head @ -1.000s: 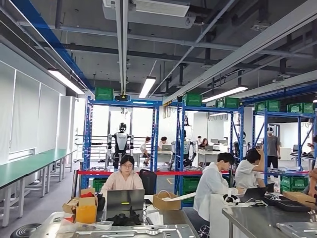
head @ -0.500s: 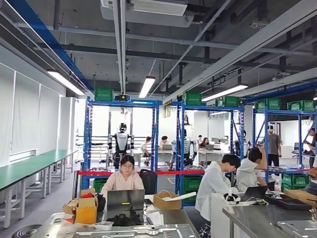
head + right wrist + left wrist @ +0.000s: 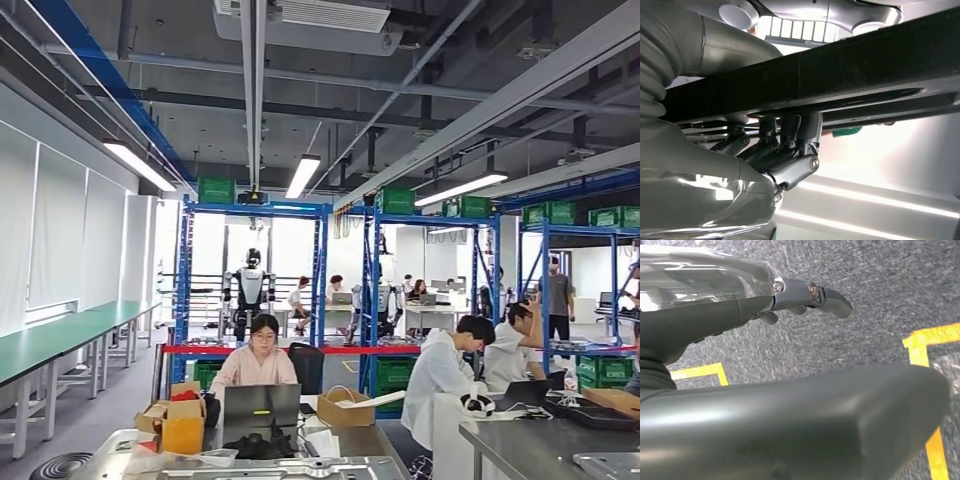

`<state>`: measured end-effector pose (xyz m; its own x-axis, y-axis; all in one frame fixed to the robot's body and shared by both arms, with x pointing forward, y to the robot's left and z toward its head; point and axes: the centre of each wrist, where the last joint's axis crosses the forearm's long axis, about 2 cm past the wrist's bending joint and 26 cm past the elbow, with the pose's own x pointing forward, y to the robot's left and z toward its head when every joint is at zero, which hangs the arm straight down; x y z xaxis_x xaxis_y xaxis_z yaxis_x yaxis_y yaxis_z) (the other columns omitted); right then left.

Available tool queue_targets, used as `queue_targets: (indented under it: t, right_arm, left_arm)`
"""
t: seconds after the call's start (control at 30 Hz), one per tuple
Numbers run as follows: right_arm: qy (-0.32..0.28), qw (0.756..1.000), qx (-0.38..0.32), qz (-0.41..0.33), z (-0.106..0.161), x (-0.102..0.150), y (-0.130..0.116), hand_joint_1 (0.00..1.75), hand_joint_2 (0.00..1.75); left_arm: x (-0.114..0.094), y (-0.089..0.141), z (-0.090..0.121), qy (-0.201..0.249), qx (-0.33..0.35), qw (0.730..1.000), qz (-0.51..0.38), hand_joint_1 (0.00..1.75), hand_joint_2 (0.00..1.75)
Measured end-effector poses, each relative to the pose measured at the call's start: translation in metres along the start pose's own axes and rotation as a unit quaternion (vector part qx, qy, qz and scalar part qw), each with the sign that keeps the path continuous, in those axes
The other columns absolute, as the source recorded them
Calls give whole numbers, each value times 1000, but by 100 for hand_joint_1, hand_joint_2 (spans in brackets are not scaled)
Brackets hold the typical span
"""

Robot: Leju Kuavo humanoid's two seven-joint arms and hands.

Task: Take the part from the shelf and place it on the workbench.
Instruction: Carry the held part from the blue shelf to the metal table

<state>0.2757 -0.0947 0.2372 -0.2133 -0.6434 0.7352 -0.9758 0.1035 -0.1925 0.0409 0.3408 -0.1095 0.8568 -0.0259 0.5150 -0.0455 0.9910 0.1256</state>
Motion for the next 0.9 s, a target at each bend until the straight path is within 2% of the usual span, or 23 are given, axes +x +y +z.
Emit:
queue_targets:
  t: [0.9]
  right_arm:
    - [-5, 1000, 1, -2, -2, 0, 1, 175, 175]
  left_arm:
    - [0, 0, 0, -1, 1, 1000, 4, 0, 175]
